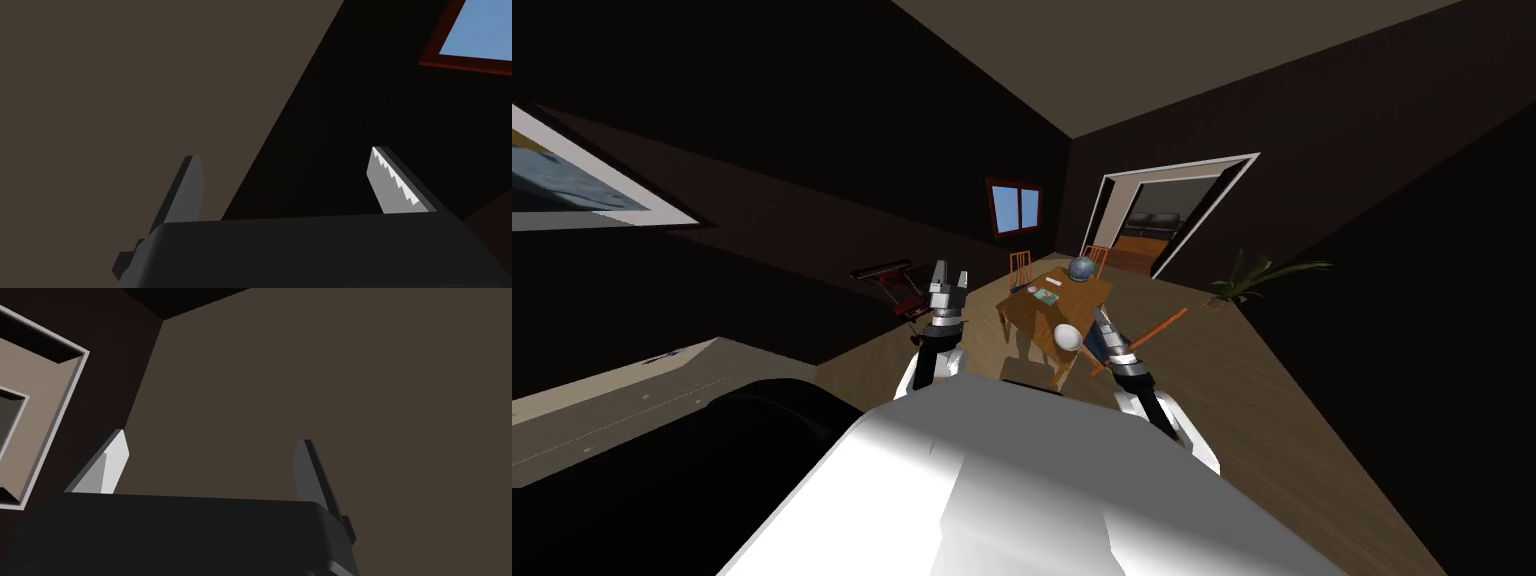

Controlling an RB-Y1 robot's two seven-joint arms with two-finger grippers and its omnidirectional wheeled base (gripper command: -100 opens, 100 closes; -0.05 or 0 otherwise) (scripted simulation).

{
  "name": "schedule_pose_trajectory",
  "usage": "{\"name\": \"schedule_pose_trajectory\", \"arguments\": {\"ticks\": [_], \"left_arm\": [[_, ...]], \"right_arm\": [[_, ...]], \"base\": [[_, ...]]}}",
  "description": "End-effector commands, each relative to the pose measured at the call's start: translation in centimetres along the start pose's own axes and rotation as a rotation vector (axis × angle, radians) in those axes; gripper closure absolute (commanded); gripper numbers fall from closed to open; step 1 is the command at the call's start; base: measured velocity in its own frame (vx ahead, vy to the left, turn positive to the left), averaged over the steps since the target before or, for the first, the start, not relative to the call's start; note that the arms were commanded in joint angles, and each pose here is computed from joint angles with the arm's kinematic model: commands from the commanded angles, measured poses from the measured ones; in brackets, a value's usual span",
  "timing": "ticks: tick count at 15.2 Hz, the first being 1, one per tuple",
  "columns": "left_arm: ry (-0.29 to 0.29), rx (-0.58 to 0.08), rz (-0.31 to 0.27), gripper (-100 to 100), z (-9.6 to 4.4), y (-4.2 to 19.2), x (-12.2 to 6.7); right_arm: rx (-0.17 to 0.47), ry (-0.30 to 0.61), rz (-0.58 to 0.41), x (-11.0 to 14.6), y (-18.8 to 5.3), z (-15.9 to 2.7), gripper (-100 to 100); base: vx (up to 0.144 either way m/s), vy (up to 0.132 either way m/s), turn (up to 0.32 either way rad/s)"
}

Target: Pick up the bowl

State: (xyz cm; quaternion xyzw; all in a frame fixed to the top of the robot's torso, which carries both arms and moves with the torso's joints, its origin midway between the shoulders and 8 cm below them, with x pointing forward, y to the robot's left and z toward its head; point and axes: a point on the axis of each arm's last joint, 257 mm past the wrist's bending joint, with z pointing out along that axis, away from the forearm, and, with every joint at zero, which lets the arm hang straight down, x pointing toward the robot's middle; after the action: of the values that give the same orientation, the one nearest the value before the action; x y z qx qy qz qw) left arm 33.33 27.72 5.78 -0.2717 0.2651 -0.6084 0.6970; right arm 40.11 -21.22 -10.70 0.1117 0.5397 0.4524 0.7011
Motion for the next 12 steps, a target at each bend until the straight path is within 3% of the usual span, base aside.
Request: {"name": "schedule_pose_trajectory", "arguments": {"ticks": [1,7,11,12], "left_arm": [[0.000,0.000,0.000,0,0.0,0.0,0.0],[0.000,0.000,0.000,0,0.0,0.0,0.0],[0.000,0.000,0.000,0,0.0,0.0,0.0],[0.000,0.000,0.000,0,0.0,0.0,0.0]], "right_arm": [[0.018,0.049,-0.036,1.1,-1.3,-0.4,-100],[0.080,0.235,-0.173,5.2,-6.1,-3.1,-100],[0.124,0.368,-0.274,7.4,-9.8,-5.9,-100],[0.140,0.432,-0.325,8.3,-11.4,-7.3,-100]], "base": [[-0.003,0.077,0.108],[-0.013,0.068,0.100],[0.012,0.096,0.185],[0.063,0.131,0.220]]}}
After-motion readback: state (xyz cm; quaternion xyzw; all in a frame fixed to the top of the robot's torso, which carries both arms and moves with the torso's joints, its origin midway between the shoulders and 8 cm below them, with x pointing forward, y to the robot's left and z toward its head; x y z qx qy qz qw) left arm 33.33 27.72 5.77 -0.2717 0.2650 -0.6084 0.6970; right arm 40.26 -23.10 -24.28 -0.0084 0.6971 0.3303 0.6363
